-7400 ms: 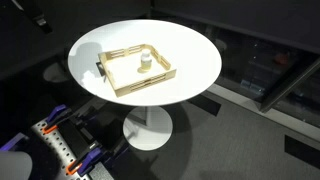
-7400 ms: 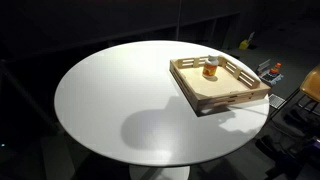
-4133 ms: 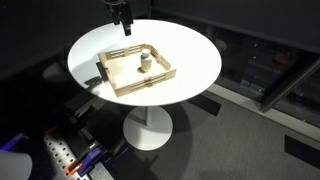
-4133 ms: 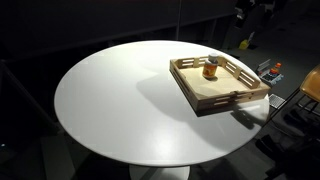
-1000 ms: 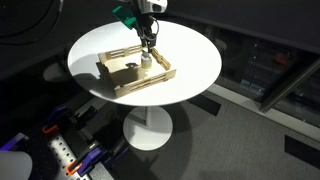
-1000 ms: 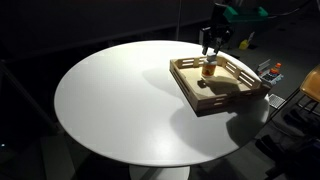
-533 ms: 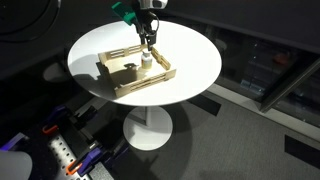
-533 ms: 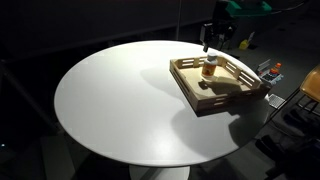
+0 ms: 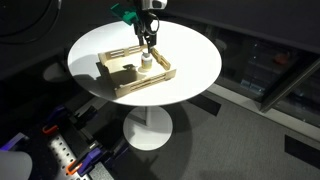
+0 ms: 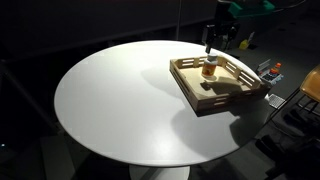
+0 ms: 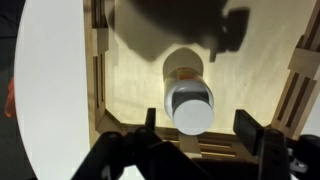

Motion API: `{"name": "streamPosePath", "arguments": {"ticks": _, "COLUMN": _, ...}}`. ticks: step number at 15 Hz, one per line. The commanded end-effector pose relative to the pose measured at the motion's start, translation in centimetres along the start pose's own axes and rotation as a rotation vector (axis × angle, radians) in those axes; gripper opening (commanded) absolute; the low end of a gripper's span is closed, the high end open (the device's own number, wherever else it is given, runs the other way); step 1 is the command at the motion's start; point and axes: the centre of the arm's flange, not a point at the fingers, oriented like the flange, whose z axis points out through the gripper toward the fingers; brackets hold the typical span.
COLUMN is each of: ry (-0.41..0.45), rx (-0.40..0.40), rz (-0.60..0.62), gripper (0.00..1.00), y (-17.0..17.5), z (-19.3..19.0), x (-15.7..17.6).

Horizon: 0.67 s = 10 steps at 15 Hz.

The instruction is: Remove the white cap from the white bottle and put it on the table

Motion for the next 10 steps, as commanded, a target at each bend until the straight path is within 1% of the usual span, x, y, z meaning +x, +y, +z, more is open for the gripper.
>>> {"name": "streamPosePath", "arguments": {"ticks": 1, "ry": 0.008, "rx": -0.05, "rz": -0.018, "gripper": 0.8, "y": 0.4, "z": 0.0, "x": 0.5}}
{"name": "streamPosePath", "arguments": {"ticks": 5, "ry": 0.011, "rx": -0.076, "rz": -0.034, "gripper": 0.8, "y": 0.6, "z": 0.6, "x": 0.7}}
{"name": "streamPosePath", "arguments": {"ticks": 10, "ry": 0.005, "rx": -0.074, "rz": -0.043, "gripper": 0.81, "y": 0.4, "z": 1.0, "x": 0.5}}
